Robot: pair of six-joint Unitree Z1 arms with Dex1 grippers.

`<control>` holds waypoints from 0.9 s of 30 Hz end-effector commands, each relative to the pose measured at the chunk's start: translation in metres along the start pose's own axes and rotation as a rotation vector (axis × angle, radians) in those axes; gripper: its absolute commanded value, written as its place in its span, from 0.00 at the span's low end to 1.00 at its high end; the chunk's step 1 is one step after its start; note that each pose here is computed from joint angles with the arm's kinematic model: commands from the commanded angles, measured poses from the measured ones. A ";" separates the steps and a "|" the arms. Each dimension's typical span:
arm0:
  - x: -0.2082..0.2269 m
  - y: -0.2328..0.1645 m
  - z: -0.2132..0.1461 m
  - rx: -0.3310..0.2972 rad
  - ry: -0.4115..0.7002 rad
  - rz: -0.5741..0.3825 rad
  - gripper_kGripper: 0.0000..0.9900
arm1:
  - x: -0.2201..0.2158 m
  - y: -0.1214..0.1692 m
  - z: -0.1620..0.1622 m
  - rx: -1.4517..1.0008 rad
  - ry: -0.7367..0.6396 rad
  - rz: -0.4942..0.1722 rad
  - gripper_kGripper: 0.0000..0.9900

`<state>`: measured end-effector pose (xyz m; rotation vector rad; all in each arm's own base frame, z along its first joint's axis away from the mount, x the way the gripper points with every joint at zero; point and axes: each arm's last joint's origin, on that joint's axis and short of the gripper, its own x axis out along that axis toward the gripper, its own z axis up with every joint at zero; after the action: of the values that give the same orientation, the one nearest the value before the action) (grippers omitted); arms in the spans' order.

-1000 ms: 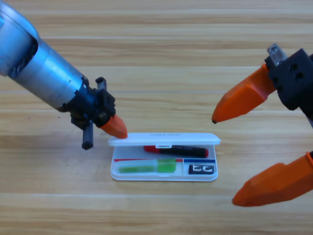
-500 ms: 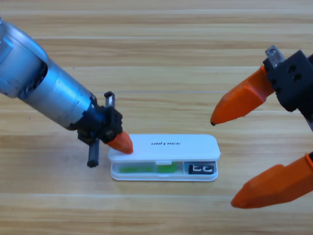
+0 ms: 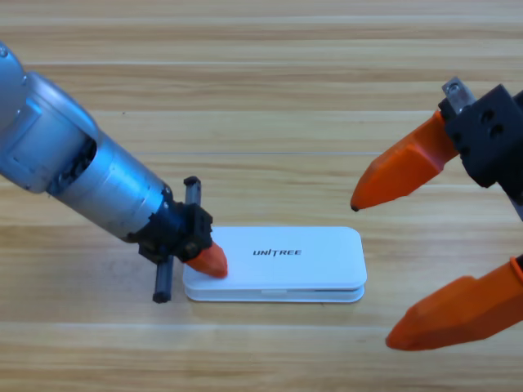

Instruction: Clean up eraser and pencils

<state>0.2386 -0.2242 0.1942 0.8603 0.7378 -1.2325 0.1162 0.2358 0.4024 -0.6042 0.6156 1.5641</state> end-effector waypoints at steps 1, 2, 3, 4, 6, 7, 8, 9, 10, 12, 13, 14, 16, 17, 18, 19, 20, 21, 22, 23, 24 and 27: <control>0.020 -0.012 -0.007 0.015 0.043 -0.044 0.00 | 0.022 -0.004 0.002 0.009 0.028 0.053 0.98; 0.021 -0.012 -0.008 0.015 0.043 -0.044 0.00 | 0.022 -0.004 0.002 0.010 0.027 0.054 0.98; 0.021 -0.012 -0.008 0.016 0.042 -0.043 0.00 | 0.022 -0.004 0.002 0.010 0.027 0.054 0.98; 0.022 -0.012 -0.008 0.016 0.042 -0.043 0.00 | 0.022 -0.004 0.002 0.010 0.027 0.054 0.98; 0.023 -0.011 -0.008 0.016 0.041 -0.039 0.00 | 0.023 -0.004 0.002 0.011 0.028 0.056 0.98; 0.024 -0.011 -0.008 0.018 0.042 -0.038 0.00 | 0.023 -0.004 0.002 0.012 0.029 0.056 0.98; 0.025 -0.011 -0.008 0.020 0.042 -0.038 0.00 | 0.023 -0.004 0.002 0.011 0.028 0.056 0.98; 0.026 -0.011 -0.008 0.019 0.043 -0.039 0.00 | 0.023 -0.004 0.002 0.012 0.029 0.056 0.98; 0.026 -0.010 -0.007 0.020 0.041 -0.037 0.00 | 0.023 -0.004 0.002 0.012 0.029 0.056 0.98; 0.029 -0.009 -0.008 0.021 0.040 -0.037 0.00 | 0.024 -0.005 0.002 0.014 0.030 0.058 0.98; 0.031 -0.010 -0.008 0.023 0.040 -0.038 0.00 | 0.024 -0.005 0.003 0.013 0.029 0.056 0.98; 0.032 -0.009 -0.007 0.025 0.040 -0.036 0.00 | 0.024 -0.005 0.003 0.013 0.029 0.056 0.98; 0.037 -0.010 -0.007 0.029 0.045 -0.042 0.00 | 0.025 -0.005 0.002 0.014 0.032 0.058 0.98; 0.038 -0.010 -0.007 0.030 0.048 -0.041 0.00 | 0.025 -0.005 0.002 0.016 0.031 0.059 0.98; 0.039 -0.010 -0.006 0.031 0.051 -0.040 0.00 | 0.025 -0.005 0.002 0.016 0.032 0.058 0.98; 0.040 -0.010 -0.006 0.034 0.049 -0.041 0.00 | 0.025 -0.005 0.002 0.017 0.032 0.059 0.98; 0.041 -0.010 -0.005 0.035 0.050 -0.043 0.00 | 0.025 -0.006 0.002 0.017 0.033 0.058 0.98; 0.042 -0.011 -0.005 0.036 0.051 -0.042 0.00 | 0.025 -0.005 0.002 0.017 0.032 0.059 0.98; 0.043 -0.011 -0.005 0.037 0.052 -0.044 0.00 | 0.026 -0.006 0.003 0.017 0.033 0.058 0.98; 0.043 -0.011 -0.005 0.035 0.053 -0.045 0.00 | 0.026 -0.006 0.003 0.017 0.033 0.060 0.98; 0.044 -0.011 -0.005 0.036 0.055 -0.045 0.00 | 0.026 -0.006 0.003 0.019 0.034 0.060 0.98; 0.046 -0.012 -0.005 0.036 0.056 -0.047 0.00 | 0.026 -0.006 0.003 0.019 0.034 0.060 0.98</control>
<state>0.2427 -0.2360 0.1850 0.8695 0.6859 -1.2324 0.1170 0.2381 0.4008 -0.5969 0.6263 1.5740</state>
